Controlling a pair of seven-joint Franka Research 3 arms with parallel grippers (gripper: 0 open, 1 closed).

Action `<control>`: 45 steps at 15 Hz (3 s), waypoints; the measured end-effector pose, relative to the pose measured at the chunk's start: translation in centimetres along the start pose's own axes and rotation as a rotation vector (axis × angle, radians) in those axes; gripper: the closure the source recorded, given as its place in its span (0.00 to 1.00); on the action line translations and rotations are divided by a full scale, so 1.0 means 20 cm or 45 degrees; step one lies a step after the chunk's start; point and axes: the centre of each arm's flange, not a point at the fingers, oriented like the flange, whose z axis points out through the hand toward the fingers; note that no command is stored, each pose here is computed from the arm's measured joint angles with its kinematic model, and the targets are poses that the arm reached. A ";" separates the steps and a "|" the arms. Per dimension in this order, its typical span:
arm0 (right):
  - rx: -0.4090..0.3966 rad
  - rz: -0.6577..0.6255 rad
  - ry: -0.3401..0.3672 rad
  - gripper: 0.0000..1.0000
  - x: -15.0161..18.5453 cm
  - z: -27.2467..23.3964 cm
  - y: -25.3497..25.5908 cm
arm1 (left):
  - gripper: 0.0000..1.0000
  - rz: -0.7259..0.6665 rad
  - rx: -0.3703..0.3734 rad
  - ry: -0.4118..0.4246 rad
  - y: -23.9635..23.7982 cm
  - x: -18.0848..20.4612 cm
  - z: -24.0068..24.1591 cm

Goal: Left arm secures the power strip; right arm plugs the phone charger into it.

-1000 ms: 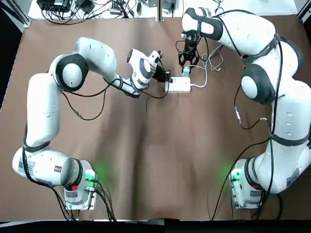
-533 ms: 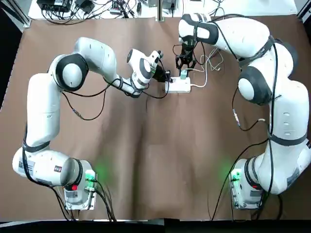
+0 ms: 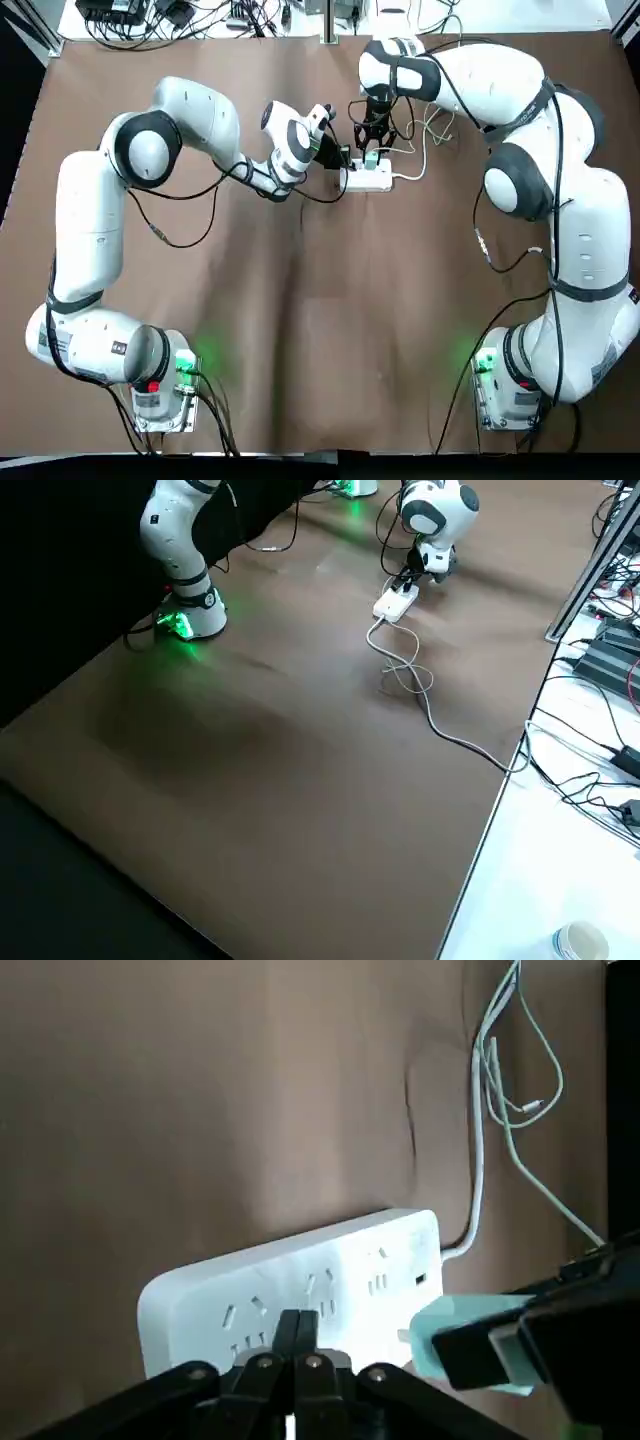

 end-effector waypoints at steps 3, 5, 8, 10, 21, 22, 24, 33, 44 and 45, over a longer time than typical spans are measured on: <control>-0.005 -0.001 -0.005 0.52 0.00 0.02 0.00 | 0.99 0.000 0.000 0.000 0.00 0.00 0.00; -0.007 0.002 -0.005 0.52 0.01 0.02 0.00 | 0.99 0.000 0.000 0.000 0.00 0.00 0.00; -0.012 0.001 -0.010 0.52 0.01 0.03 0.02 | 0.99 0.000 0.000 0.000 0.00 0.00 0.00; -0.015 -0.007 -0.014 0.52 0.02 0.04 0.02 | 0.99 0.000 0.000 0.000 0.00 0.00 0.00; -0.027 -0.027 -0.034 0.52 0.03 0.09 0.05 | 0.99 0.000 0.000 0.000 0.00 0.00 0.00; -0.027 -0.027 -0.034 0.52 0.03 0.09 0.05 | 0.99 0.000 0.000 0.000 0.00 0.00 0.00; -0.028 -0.027 -0.035 0.52 0.03 0.09 0.05 | 0.99 0.000 0.000 0.000 0.00 0.00 0.00; -0.029 -0.029 -0.037 0.52 0.04 0.10 0.05 | 0.99 0.000 0.000 0.000 0.00 0.00 0.00; -0.029 -0.037 -0.026 0.52 0.04 0.12 0.04 | 0.99 0.000 0.000 0.000 0.00 0.00 0.00; -0.030 -0.037 -0.027 0.52 0.04 0.12 0.04 | 0.99 0.000 0.000 0.000 0.00 0.00 0.00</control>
